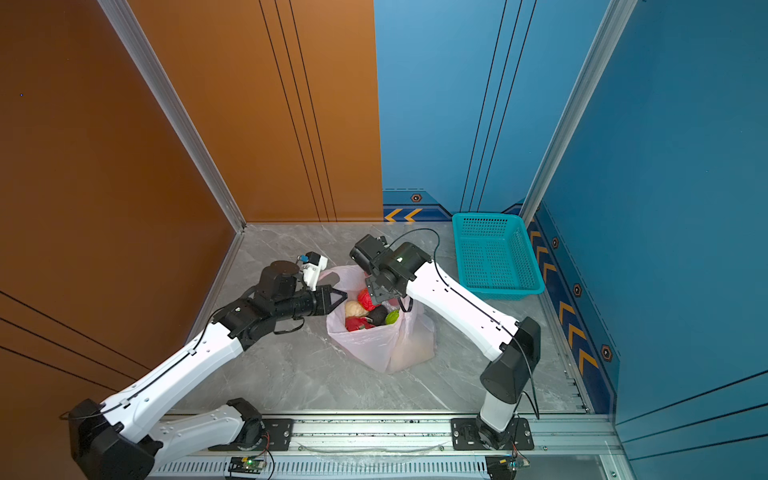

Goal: Untie the knot of the plastic bag and take out the fruit

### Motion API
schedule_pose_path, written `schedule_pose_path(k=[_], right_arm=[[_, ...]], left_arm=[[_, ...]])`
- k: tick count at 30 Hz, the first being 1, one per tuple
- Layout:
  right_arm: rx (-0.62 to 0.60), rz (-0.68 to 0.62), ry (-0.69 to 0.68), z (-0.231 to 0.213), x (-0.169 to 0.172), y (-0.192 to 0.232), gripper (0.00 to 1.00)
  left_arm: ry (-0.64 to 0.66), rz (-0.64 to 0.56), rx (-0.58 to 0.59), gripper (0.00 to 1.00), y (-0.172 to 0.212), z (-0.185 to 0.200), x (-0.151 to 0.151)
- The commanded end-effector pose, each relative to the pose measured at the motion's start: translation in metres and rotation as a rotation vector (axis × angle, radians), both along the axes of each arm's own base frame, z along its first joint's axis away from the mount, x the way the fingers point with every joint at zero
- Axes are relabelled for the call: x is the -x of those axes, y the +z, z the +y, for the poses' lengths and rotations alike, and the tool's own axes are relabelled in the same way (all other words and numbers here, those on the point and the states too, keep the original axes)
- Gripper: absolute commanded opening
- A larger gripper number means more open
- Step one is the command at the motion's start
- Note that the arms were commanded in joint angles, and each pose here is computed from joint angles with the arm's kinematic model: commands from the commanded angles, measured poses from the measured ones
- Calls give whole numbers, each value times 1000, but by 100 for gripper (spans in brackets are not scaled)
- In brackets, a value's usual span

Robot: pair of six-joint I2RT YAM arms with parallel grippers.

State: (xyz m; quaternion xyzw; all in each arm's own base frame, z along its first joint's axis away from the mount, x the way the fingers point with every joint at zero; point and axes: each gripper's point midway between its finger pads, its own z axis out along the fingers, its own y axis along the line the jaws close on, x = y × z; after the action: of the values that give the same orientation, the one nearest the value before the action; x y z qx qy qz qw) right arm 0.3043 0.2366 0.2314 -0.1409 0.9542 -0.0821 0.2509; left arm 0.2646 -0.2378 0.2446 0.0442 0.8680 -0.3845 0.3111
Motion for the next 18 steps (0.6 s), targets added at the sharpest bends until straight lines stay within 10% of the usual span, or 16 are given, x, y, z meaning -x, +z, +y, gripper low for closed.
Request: schedule_pose_path(k=[1, 11, 18], right_arm=[[213, -72, -109, -37, -2, 0, 83], [188, -128, -30, -33, -19, -8, 1], [-12, -76, 173, 16, -25, 12, 0]], left_arm=[[35, -26, 5, 0, 1, 4, 6], [164, -17, -51, 0, -18, 47, 25], [254, -8, -56, 0, -22, 73, 38]])
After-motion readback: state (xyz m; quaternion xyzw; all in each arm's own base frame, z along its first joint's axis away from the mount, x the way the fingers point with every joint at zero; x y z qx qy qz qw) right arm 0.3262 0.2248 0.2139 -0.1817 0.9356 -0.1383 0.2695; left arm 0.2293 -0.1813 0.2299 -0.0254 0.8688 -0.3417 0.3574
